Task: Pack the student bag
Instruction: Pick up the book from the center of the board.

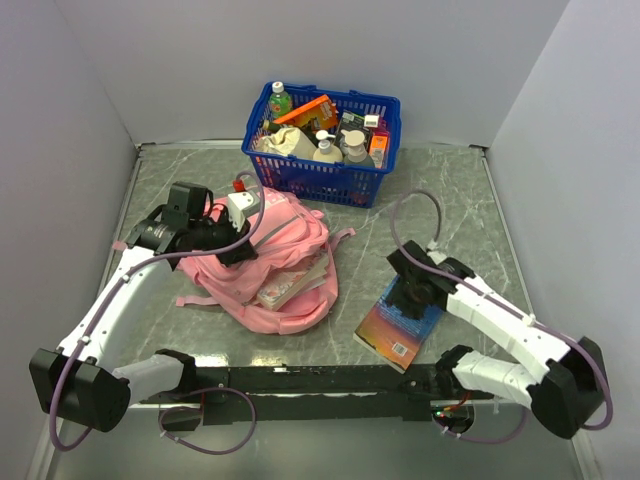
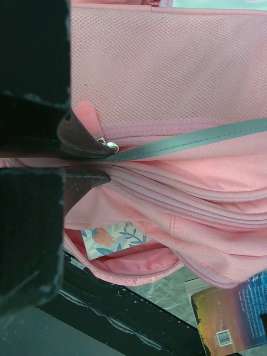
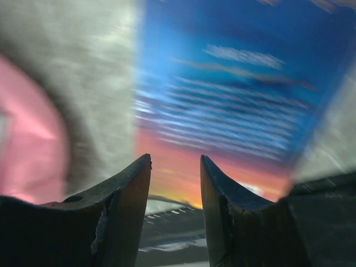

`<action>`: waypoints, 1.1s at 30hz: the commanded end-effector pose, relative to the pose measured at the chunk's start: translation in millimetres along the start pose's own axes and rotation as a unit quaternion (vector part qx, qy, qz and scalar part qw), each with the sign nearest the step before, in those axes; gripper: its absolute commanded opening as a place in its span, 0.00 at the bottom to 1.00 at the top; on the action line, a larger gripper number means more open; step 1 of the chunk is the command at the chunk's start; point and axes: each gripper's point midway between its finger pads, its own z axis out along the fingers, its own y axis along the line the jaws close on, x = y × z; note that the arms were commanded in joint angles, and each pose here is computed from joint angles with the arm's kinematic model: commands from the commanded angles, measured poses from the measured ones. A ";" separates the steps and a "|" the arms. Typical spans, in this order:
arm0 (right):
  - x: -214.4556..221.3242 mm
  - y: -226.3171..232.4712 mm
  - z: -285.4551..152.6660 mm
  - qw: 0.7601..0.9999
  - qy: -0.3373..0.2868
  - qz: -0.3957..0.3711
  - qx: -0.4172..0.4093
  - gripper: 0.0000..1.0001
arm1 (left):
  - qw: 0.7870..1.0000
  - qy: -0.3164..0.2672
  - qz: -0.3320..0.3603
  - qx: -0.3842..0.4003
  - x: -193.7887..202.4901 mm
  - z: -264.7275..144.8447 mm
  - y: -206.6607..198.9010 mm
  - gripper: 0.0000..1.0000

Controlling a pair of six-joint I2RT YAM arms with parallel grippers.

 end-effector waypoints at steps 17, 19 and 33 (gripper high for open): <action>-24.6 11.3 12.4 0.988 -0.015 -0.011 0.155 0.66 | 0.992 -0.078 0.087 -0.038 -43.2 -3.6 21.0 0.01; -23.1 15.8 17.5 0.988 -0.011 -0.007 0.153 0.68 | 0.992 -0.078 0.088 -0.039 -42.4 -3.2 21.2 0.01; 12.3 17.9 62.1 0.970 0.039 -0.052 0.233 0.57 | 0.992 -0.075 0.086 -0.048 -40.7 -4.2 23.7 0.01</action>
